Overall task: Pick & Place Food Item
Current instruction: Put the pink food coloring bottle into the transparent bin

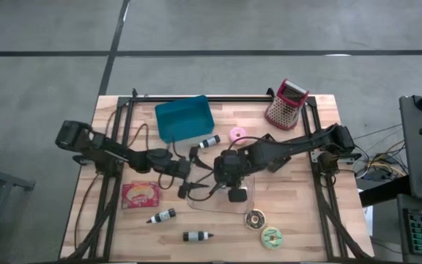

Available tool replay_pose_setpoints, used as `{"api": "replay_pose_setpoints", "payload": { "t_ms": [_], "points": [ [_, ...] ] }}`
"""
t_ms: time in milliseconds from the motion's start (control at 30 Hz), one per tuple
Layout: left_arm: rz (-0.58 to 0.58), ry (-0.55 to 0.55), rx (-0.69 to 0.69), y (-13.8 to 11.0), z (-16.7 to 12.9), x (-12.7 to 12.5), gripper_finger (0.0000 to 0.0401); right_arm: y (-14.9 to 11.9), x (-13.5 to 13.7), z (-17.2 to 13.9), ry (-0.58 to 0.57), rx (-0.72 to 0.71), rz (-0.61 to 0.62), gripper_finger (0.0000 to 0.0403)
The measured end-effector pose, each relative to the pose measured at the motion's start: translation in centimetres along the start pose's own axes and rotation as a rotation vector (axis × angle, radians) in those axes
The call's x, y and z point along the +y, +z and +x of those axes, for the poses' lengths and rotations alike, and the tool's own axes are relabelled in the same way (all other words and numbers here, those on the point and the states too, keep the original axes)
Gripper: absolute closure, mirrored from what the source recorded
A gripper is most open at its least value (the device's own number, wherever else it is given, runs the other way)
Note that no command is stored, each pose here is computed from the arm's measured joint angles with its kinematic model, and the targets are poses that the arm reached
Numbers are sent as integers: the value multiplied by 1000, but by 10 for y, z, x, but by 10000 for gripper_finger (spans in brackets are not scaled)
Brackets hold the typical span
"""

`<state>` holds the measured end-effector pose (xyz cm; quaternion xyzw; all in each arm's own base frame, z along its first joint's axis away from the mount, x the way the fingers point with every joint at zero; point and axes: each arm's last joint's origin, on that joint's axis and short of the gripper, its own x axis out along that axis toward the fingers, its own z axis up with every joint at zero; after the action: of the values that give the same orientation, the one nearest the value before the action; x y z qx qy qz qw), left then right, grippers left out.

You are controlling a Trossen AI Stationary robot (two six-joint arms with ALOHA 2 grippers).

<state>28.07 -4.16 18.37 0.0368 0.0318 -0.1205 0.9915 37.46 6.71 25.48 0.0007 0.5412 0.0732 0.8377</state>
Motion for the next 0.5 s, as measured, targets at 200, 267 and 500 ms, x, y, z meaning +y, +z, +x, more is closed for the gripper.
{"api": "replay_pose_setpoints", "payload": {
  "t_ms": [200,267,500],
  "points": [
    [6,48,-50,8,-31,-1,101,-2,0,1,-5,17,11,384],
    [7,49,-64,9,-38,-2,103,-2,0,1,-5,18,13,384],
    [7,79,-64,7,-46,-2,105,-3,-1,6,-8,29,20,385]
  ]
}}
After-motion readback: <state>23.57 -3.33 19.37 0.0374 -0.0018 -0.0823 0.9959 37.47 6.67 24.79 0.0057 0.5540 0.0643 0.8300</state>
